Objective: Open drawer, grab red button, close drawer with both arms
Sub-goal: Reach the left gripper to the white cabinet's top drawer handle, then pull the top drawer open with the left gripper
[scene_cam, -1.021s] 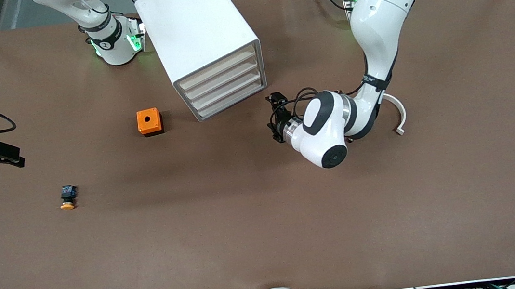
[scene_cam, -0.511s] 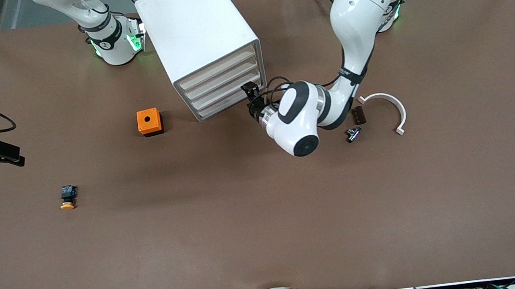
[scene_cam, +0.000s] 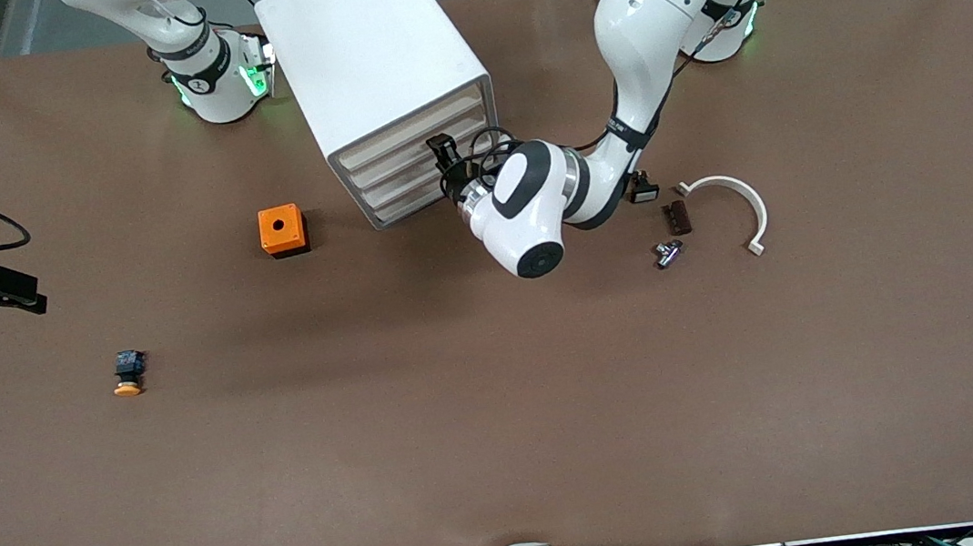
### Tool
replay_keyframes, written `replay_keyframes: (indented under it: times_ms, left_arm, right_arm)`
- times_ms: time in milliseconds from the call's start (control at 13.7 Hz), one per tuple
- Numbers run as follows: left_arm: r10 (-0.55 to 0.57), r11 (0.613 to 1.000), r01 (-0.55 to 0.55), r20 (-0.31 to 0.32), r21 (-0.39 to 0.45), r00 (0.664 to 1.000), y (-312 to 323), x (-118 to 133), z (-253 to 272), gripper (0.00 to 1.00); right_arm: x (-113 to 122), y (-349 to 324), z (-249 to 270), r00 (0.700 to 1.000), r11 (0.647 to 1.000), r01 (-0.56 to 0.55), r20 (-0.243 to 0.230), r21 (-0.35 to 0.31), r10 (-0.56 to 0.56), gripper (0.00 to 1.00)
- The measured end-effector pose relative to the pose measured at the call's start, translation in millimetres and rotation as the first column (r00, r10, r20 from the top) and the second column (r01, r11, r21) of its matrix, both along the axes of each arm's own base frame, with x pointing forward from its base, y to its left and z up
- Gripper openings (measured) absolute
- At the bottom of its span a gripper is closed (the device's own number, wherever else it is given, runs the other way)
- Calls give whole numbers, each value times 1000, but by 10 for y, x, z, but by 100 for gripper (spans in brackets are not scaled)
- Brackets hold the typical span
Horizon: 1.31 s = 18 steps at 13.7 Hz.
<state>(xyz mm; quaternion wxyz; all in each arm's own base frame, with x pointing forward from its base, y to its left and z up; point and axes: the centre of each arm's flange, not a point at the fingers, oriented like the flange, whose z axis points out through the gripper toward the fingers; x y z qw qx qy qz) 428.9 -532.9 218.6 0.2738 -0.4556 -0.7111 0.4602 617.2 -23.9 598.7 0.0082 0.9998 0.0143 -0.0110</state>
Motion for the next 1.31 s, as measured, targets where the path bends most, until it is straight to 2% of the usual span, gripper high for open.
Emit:
replay_keyframes:
  times_ms: [219,292,511,730,948,1094,1313]
  left_arm:
    - [7,1000,-7,-14,-6,1000,-29,-28,-19,19]
    - [13,1000,-13,-18,-5,1000,-15,-8,-16,14]
    - [47,999,-47,-15,1,999,150,185,-22,14]
    - [141,990,-141,-3,-2,990,600,694,13,14]
    - [220,975,-219,36,-40,975,1040,1163,96,14]
    - [246,969,-242,69,-54,967,1250,1353,113,14]
    - [259,965,-254,99,-61,961,1363,1488,173,14]
  right_arm:
    - [0,0,0,1000,1000,0,0,0,0,100]
    - [0,0,0,1000,1000,0,0,0,0,100]
    - [0,1,0,1000,1000,0,0,0,0,100]
    - [0,2,0,1000,1000,0,0,0,0,100]
    - [0,2,0,1000,1000,0,0,0,0,100]
    - [0,2,0,1000,1000,0,0,0,0,100]
    - [0,-3,0,1000,1000,1,0,0,-1,100]
